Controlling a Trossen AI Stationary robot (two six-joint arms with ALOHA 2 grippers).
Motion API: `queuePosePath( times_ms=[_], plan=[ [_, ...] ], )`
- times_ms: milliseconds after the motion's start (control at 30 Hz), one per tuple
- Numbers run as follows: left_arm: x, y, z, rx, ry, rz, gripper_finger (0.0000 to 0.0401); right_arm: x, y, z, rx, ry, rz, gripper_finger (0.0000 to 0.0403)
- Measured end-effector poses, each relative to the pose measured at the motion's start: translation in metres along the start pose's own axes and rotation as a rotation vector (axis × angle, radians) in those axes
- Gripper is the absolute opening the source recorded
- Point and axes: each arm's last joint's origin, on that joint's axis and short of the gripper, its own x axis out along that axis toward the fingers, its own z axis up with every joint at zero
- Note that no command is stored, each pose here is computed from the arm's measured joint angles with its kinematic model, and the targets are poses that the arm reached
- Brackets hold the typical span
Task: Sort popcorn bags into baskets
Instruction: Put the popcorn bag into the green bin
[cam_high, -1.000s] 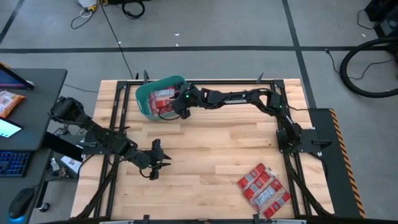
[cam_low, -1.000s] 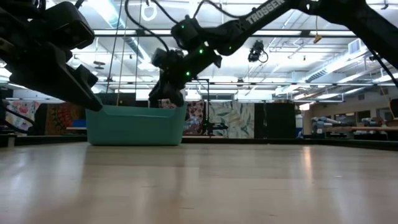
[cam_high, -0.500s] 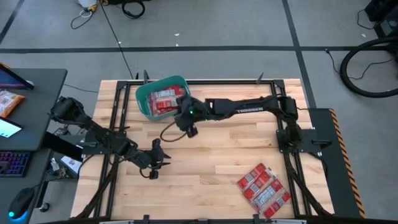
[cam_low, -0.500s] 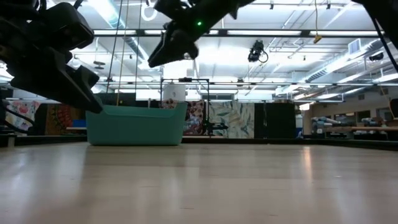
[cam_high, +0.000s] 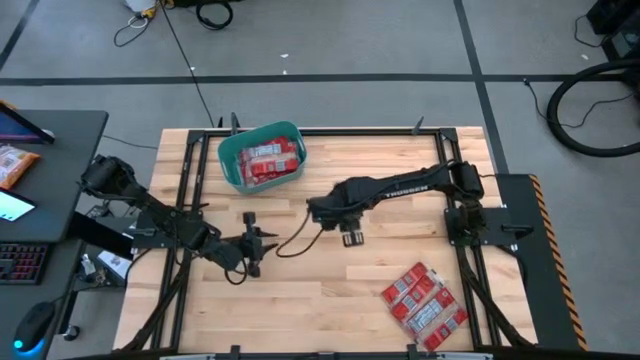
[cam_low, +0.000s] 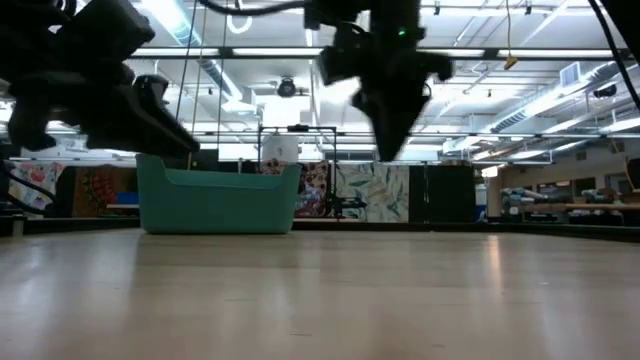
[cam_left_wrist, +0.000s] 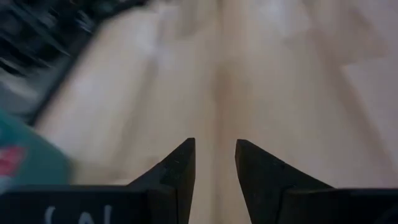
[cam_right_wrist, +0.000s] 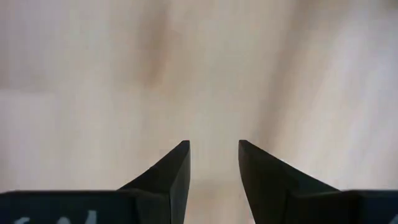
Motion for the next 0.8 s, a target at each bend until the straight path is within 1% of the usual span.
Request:
queuePosePath(
  times_ms=[67, 133, 233, 333, 500, 633, 700, 800],
  plan=[
    [0.000, 0.002, 0.003, 0.049, -0.022, 0.059, 0.0121, 0.003, 0.006, -0.008, 0.109, 0.077, 0.093, 0.0141],
    [0.001, 0.005, 0.005, 0.094, -0.035, 0.104, 0.0121, 0.009, 0.014, -0.016, 0.181, 0.161, 0.144, 0.0141],
    [0.005, 0.010, 0.010, 0.120, -0.054, 0.139, 0.0121, 0.017, 0.032, -0.030, 0.213, 0.286, 0.176, 0.0141],
    [0.009, 0.016, 0.012, 0.135, -0.059, 0.168, 0.0121, 0.022, 0.052, -0.043, 0.250, 0.366, 0.202, 0.0141],
    [0.015, 0.027, 0.014, 0.165, -0.055, 0.220, 0.0121, 0.008, 0.087, -0.061, 0.337, 0.385, 0.265, 0.0137],
    [0.020, 0.035, 0.017, 0.190, -0.060, 0.238, 0.0121, -0.006, 0.113, -0.071, 0.445, 0.323, 0.336, 0.0132],
    [0.023, 0.039, 0.018, 0.200, -0.075, 0.225, 0.0121, -0.008, 0.126, -0.077, 0.510, 0.328, 0.378, 0.0130],
    [0.026, 0.043, 0.021, 0.214, -0.115, 0.151, 0.0121, -0.007, 0.145, -0.087, 0.601, 0.349, 0.419, 0.0130]
  ],
)
